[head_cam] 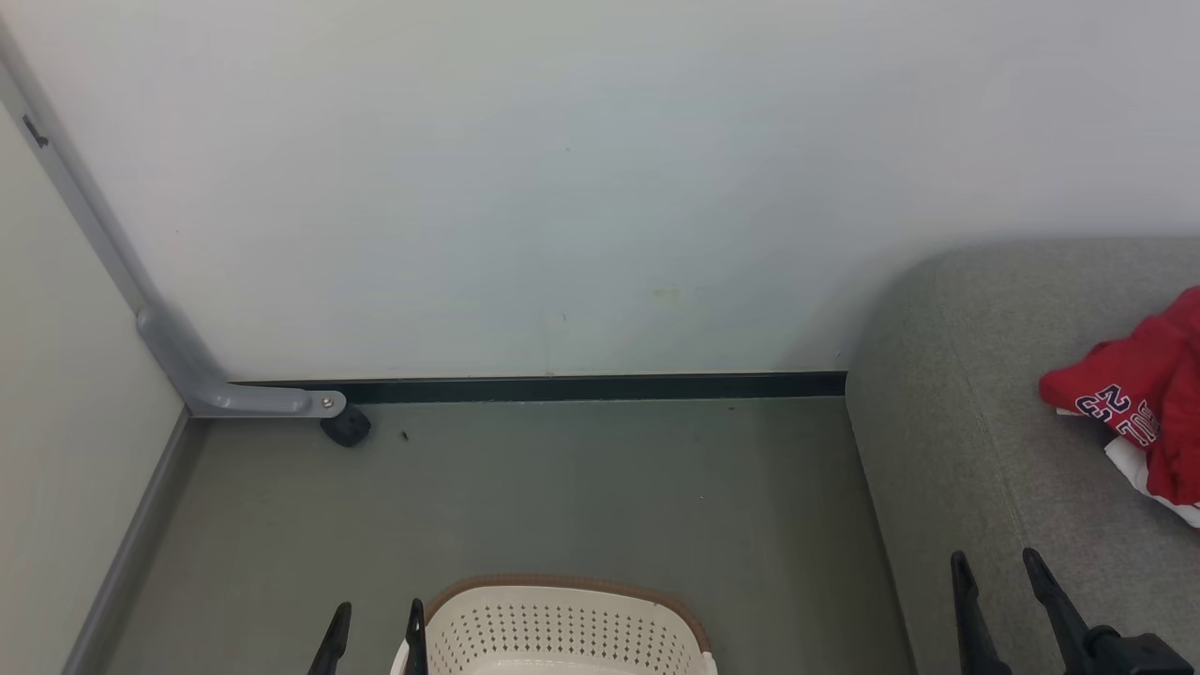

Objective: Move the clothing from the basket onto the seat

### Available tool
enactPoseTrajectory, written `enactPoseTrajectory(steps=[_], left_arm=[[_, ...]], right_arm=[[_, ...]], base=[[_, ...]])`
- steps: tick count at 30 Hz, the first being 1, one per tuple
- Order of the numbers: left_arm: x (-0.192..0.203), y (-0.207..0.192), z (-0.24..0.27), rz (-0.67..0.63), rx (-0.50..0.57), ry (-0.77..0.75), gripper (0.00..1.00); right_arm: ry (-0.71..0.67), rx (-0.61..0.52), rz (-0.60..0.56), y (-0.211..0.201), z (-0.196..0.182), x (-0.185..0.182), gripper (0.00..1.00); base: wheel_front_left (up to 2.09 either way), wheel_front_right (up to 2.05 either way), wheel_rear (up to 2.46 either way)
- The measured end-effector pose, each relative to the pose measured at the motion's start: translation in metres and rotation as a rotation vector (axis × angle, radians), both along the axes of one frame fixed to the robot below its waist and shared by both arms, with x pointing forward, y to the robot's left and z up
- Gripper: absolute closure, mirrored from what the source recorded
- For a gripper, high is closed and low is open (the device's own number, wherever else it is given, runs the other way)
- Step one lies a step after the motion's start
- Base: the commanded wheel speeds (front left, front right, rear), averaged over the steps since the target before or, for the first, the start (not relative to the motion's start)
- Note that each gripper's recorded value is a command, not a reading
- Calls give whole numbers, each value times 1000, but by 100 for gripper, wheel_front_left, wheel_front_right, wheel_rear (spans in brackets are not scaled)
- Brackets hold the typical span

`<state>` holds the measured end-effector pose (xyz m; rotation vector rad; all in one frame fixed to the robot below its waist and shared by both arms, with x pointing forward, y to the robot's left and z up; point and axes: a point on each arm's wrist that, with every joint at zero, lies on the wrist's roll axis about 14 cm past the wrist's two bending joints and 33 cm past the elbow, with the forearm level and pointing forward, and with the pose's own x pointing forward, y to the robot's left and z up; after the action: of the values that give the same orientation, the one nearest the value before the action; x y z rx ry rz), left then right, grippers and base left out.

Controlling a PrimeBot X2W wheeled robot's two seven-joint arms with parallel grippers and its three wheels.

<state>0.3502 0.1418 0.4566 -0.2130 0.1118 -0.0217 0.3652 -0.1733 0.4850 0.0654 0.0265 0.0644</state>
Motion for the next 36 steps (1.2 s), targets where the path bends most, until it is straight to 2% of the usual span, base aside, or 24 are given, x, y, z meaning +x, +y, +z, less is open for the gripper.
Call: enactPoseTrajectory(steps=[11, 12, 16, 22, 36], left_arm=[[-1, 0, -1, 4, 0, 2, 0], [-1, 1, -1, 5, 0, 3, 100], [-7, 1, -16, 3, 2, 52, 100], [-10, 6, -22, 24, -33, 85, 100], [-9, 15, -28, 77, -224, 146, 100]], right_arm=[[6, 3, 5, 2, 0, 1, 0], [7, 3, 5, 2, 0, 1, 100], [65, 17, 2, 6, -19, -8, 100], [93, 65, -25, 0, -24, -9, 100], [148, 276, -85, -9, -30, -8, 100]], base=[[0, 0, 0], [0, 0, 0], [0, 0, 0], [0, 0, 0], [0, 0, 0]])
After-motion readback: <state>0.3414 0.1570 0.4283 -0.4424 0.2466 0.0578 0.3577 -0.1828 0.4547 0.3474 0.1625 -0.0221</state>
